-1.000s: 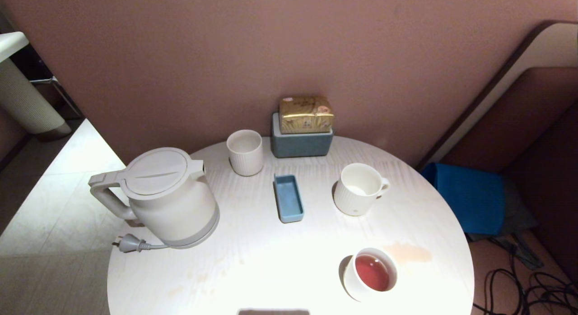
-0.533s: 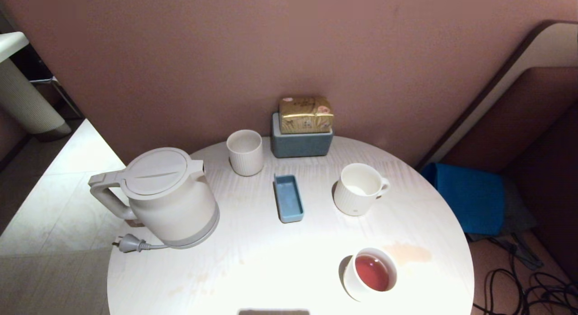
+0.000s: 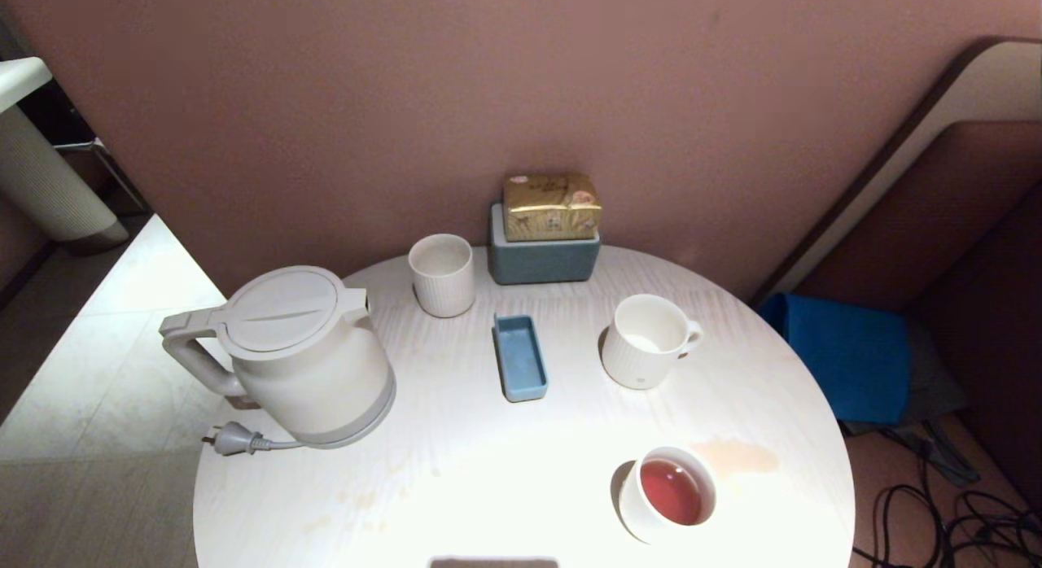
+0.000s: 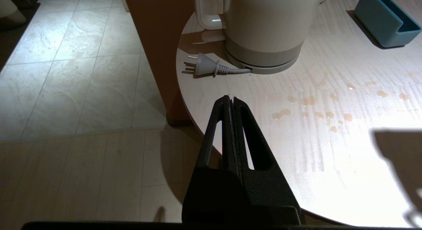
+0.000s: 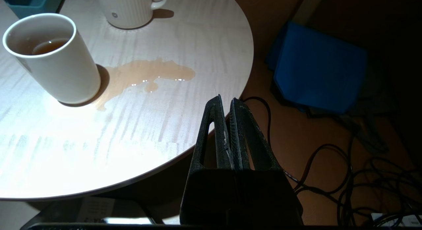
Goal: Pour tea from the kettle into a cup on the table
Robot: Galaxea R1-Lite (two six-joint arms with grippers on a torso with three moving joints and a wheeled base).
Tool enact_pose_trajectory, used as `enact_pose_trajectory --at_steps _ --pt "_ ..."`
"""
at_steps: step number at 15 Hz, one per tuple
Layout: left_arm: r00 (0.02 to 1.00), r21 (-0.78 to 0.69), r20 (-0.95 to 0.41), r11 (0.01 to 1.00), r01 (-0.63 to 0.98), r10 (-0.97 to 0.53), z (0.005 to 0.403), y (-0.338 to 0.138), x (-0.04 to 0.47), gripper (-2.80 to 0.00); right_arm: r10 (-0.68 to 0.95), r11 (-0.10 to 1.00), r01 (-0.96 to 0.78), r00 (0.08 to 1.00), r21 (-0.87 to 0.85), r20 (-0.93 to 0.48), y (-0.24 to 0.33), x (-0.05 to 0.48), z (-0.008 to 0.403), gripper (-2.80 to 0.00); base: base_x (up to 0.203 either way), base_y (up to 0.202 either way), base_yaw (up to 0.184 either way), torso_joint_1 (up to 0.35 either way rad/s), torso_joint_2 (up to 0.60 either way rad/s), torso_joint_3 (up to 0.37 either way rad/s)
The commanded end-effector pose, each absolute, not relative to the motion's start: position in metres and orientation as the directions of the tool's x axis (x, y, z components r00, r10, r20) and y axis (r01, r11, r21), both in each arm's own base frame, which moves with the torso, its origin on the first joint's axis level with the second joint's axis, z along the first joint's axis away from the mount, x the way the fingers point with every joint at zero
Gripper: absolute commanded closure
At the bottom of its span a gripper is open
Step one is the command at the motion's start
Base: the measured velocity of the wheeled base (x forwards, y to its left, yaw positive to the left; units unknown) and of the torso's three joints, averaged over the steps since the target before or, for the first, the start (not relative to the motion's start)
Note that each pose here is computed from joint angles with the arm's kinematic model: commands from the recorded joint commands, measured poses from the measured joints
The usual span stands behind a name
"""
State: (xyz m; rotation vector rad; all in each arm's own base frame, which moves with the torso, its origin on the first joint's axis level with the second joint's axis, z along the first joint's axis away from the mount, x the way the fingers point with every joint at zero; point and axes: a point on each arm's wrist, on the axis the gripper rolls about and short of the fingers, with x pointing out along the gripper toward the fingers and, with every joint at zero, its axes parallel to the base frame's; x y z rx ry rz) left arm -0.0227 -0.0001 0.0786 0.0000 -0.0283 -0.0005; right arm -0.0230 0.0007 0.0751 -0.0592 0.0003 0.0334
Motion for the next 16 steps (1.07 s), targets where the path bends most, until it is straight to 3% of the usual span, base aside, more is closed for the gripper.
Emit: enact_pose_trajectory --at_steps 1,7,16 --pt "1.000 0.000 0.029 1.000 0.000 0.000 0.0787 -0.0001 -0.0227 0.00 0.035 0.998 -0.035 0.999 -0.058 -0.003 0.0007 -0.0228 0.0752 0.00 0.000 0.000 0.000 0.000 0.00 0.000" --pt "1.000 0.000 0.029 1.000 0.000 0.000 0.0787 -0.0001 -0.0227 0.00 0.034 0.998 -0.034 0.999 -0.060 -0.003 0.0007 -0.0228 0.0752 0.00 0.000 0.000 0.000 0.001 0.00 0.024" --pt "1.000 0.002 0.029 1.000 0.000 0.000 0.0787 -0.0001 -0.0227 0.00 0.035 0.998 -0.035 0.999 -0.060 -0.003 0.0007 -0.0228 0.0752 0.00 0.000 0.000 0.000 0.003 0.00 0.189"
